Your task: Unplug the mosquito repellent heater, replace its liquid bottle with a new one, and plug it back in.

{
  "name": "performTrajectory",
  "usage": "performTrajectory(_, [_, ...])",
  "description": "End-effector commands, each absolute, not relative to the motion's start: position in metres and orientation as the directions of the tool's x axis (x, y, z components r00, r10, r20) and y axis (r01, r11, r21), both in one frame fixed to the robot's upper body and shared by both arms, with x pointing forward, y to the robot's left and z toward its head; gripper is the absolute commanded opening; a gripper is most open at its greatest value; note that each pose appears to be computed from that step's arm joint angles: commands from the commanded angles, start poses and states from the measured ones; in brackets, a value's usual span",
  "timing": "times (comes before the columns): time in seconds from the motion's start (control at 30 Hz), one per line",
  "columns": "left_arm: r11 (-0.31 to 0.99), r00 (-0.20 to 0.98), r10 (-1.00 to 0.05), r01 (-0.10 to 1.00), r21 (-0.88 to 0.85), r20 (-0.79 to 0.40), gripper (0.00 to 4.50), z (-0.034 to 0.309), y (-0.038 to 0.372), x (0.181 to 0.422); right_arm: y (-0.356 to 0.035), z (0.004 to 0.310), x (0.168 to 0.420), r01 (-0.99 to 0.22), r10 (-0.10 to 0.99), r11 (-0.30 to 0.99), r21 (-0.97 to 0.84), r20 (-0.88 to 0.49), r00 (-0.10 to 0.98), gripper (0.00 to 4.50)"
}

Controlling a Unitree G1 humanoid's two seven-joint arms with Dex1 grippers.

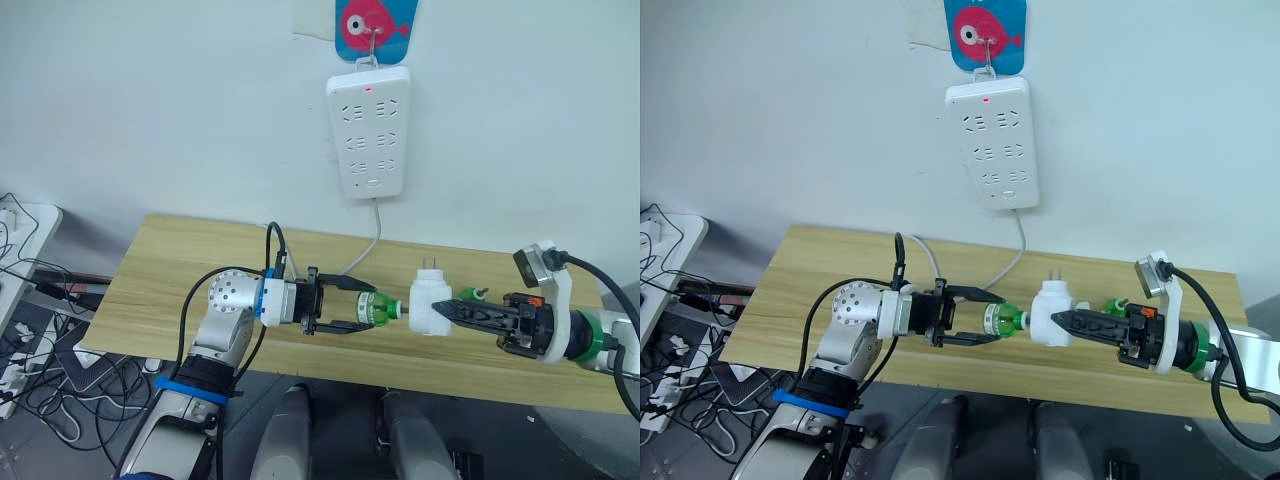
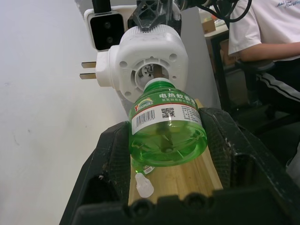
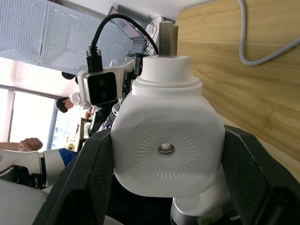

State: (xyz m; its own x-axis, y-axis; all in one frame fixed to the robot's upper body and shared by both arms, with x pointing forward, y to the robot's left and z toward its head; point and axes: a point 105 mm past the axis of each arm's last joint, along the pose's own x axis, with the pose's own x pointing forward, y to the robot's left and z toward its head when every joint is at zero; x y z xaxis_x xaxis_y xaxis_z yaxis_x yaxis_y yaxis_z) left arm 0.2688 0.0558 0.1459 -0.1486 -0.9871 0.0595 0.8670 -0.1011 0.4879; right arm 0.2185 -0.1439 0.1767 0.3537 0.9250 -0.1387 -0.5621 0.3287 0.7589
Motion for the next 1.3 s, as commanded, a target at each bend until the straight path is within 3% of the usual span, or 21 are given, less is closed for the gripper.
performTrajectory(0.03, [-0.107, -0.172, -0.982, 0.847, 0.520, 0.079, 2.16, 0.152, 0.050, 0.265, -0.133, 0.181, 0.206, -0.594, 0.955, 0.267, 0.759, -0.124, 0.271, 2.90])
performTrajectory(0.77, [-0.123, -0.188, -0.979, 0.842, 0.526, 0.073, 2.16, 0.149, 0.044, 0.262, -0.118, 0.183, 0.214, -0.612, 0.955, 0.257, 0.748, -0.097, 0.282, 2.90])
performTrajectory(1.17, [-0.138, -0.198, -0.978, 0.839, 0.526, 0.060, 2.16, 0.146, 0.040, 0.261, -0.111, 0.179, 0.221, -0.605, 0.931, 0.336, 0.722, -0.159, 0.327, 2.90])
performTrajectory(1.3, [-0.120, -0.188, -0.979, 0.843, 0.524, 0.078, 2.16, 0.147, 0.038, 0.262, -0.096, 0.186, 0.223, -0.628, 0.932, 0.311, 0.713, -0.098, 0.350, 2.90])
